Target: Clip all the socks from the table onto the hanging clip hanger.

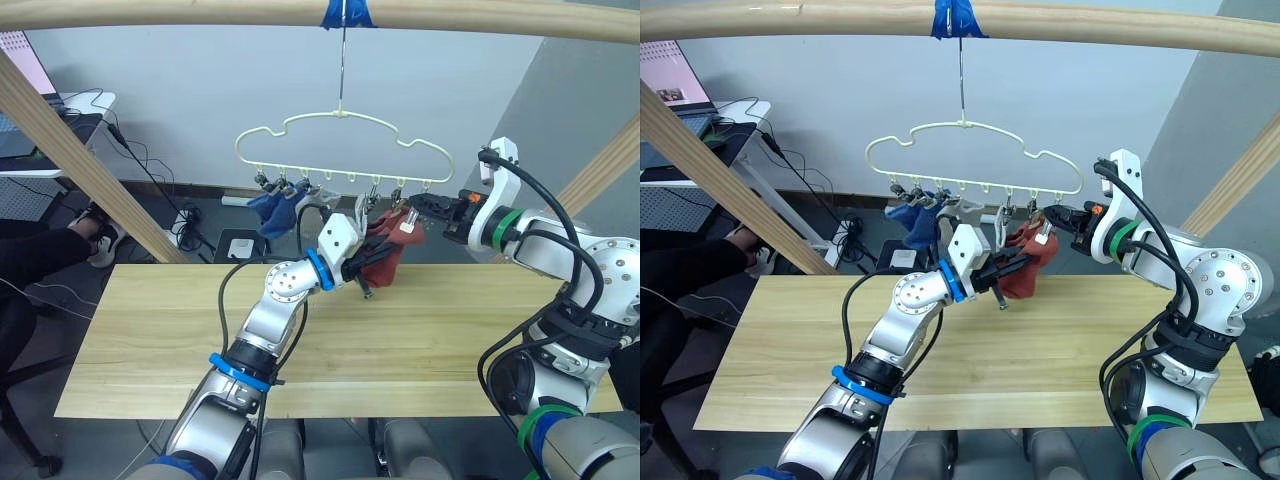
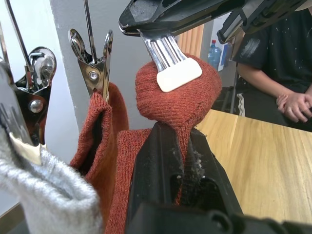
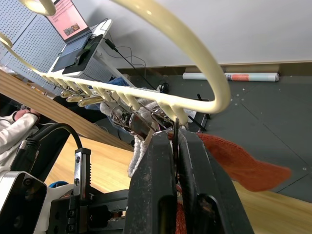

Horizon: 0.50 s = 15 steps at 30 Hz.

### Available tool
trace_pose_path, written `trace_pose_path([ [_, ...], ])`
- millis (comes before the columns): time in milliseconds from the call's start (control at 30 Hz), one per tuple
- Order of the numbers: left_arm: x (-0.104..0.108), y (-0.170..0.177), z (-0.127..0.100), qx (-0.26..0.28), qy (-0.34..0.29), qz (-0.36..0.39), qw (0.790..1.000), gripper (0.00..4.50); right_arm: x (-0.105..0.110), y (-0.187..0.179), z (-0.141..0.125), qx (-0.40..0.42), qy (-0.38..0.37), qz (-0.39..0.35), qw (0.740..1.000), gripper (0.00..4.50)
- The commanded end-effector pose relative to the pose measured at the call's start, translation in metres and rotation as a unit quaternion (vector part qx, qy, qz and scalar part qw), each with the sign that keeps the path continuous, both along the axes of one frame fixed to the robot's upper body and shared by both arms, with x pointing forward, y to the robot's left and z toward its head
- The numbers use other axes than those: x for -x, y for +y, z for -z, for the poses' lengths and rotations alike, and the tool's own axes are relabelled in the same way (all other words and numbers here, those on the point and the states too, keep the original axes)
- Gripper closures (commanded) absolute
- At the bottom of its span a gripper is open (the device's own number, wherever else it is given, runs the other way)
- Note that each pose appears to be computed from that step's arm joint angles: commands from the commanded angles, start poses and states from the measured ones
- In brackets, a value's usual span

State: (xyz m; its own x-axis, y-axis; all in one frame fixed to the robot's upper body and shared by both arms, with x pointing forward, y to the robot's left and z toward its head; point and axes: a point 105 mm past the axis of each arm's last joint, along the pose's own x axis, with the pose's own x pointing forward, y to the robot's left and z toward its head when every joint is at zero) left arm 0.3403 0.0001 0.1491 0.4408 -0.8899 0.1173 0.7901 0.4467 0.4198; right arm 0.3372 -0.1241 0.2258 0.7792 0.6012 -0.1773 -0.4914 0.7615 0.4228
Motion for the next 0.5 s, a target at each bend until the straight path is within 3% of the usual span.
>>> trace_pose_path([
  [33,0.004,0.0,-0.016,0.02,-0.028,0.006,0.999,4.48,0.002,0.003,-0.009,-0.008,-0.015,-0.011,1.0,4.5],
  [100,0.004,-0.002,-0.018,0.02,-0.03,0.007,0.999,4.48,0.003,0.006,-0.01,-0.01,-0.016,-0.017,1.0,4.5],
  [200,0.005,-0.004,-0.019,0.02,-0.032,0.009,0.999,4.5,0.005,0.009,-0.011,-0.016,-0.018,-0.027,0.999,3.67],
  [400,0.004,-0.004,-0.018,0.019,-0.026,0.009,0.999,4.5,0.007,0.002,-0.009,-0.012,-0.019,-0.021,1.0,1.47],
  [500,0.004,-0.007,-0.015,0.027,0.007,0.02,0.999,3.75,0.011,-0.021,-0.012,0.016,-0.029,0.001,0.999,0.39],
])
